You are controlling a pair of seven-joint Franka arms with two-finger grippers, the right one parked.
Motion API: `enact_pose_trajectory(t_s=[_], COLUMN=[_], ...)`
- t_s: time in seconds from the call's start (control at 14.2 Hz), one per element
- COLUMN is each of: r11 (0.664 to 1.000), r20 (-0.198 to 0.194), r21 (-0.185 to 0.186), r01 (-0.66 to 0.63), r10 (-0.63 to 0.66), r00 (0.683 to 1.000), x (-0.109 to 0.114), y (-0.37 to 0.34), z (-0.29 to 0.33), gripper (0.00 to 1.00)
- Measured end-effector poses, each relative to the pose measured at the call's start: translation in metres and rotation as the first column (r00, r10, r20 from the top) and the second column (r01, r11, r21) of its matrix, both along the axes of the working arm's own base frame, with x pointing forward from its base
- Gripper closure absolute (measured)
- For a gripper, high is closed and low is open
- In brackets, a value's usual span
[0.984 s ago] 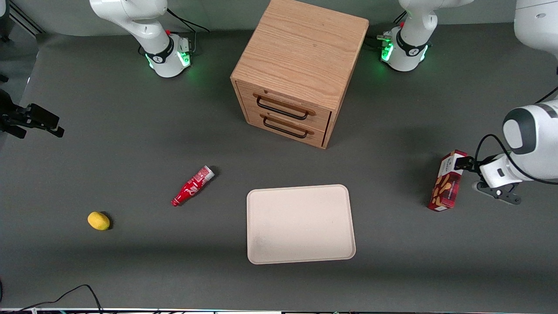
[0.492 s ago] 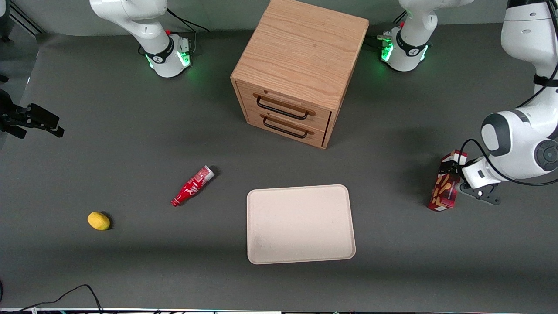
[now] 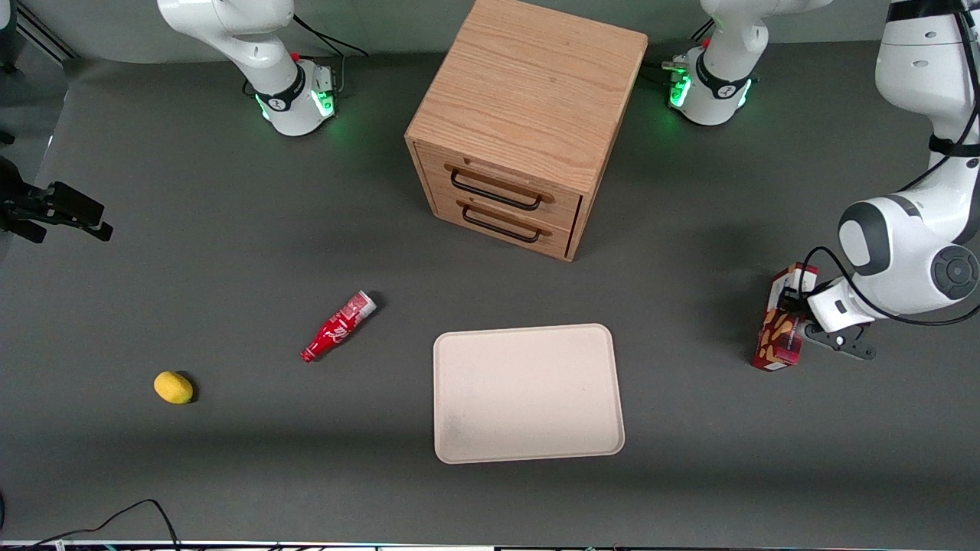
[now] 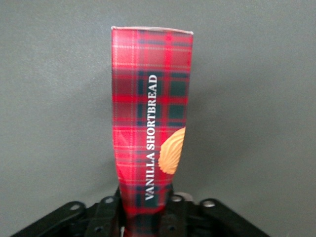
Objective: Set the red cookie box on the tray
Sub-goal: 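Close the left gripper on the box end and lift it upright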
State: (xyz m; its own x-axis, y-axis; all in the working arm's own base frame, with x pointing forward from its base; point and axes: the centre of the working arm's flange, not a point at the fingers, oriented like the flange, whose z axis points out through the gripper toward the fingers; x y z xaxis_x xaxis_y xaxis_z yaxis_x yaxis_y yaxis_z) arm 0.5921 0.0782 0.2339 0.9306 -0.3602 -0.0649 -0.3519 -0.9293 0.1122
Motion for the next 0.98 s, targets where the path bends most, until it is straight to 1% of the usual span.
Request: enact_pose_trajectory(t_s=[0.21, 0.35, 0.49, 0.56, 0.77, 0.98], r11=[1.000, 1.000, 1.000, 1.000, 0.998, 0.998], r20=[0.000, 0.000, -0.017, -0.034, -0.077, -0.105], r21=[-0.001, -0.002, -0.012, -0.021, -0.050, -0.064], r01=[0.001, 0.004, 0.008, 0.012, 0.027, 0.008], r10=[-0.001, -0.004, -0.009, -0.013, -0.031, -0.014], r00=[1.000, 1.000, 1.000, 0.999, 0.997, 0.994], x=[0.000, 0.001, 0.005, 0.011, 0.032, 0.043], y=[0.000, 0.000, -0.001, -0.001, -0.002, -0.003], z=[0.000, 0.001, 0.009, 0.020, 0.079, 0.160], gripper=[0.74, 0.77, 0.77, 0.77, 0.77, 0.77])
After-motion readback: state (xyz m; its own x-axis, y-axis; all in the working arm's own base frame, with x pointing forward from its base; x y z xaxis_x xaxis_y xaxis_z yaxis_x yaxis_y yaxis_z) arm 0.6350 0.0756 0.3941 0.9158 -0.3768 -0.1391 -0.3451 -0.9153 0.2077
